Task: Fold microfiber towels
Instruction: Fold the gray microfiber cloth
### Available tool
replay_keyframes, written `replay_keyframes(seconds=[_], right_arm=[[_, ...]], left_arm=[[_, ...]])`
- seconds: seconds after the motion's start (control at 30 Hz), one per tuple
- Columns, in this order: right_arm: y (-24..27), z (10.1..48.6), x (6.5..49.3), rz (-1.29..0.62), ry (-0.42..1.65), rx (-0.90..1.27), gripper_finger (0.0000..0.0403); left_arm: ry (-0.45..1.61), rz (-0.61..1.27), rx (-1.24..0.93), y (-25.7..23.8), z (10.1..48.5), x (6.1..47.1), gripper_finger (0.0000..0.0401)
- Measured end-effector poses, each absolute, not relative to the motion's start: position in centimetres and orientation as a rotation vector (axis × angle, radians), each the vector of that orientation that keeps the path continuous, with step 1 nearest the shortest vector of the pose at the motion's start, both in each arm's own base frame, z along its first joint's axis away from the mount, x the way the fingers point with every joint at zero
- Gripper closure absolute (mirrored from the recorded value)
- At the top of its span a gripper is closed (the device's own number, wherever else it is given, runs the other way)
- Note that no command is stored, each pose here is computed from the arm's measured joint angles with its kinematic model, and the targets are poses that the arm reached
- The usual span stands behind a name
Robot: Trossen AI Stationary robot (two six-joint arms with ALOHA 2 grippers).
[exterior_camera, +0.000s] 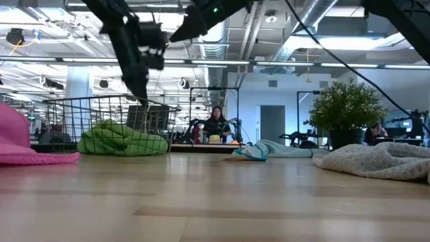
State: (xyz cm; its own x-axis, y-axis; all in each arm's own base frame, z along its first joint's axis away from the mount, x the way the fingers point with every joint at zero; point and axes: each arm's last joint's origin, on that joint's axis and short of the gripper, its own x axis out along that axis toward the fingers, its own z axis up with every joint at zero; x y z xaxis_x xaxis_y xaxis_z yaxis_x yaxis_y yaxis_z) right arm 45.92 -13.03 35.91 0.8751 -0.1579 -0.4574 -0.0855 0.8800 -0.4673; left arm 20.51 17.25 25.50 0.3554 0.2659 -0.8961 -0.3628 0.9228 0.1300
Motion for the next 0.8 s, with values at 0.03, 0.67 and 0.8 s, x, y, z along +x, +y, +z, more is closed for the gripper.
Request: replay_keyframes(seconds=[0.03, 0.67, 0.8], right_arm=[[-12.8, 36.4, 45.3, -0.032, 0.531, -0.492, 0.0303], [-5.7, 35.7, 35.7, 0.242, 1.338, -0.175, 0.0303], [-4.2, 34.8, 35.4, 0.143, 1.418, -0.015, 0.0303]], left_arm=[[1.120, 0.417, -0.095, 17.0, 26.5, 20.2, 0.0331], [0.882, 0.314, -0.056, 5.1, 32.9, 19.4, 0.0330], [0.875, 0.281, -0.055, 3.3, 32.9, 19.7, 0.0330]])
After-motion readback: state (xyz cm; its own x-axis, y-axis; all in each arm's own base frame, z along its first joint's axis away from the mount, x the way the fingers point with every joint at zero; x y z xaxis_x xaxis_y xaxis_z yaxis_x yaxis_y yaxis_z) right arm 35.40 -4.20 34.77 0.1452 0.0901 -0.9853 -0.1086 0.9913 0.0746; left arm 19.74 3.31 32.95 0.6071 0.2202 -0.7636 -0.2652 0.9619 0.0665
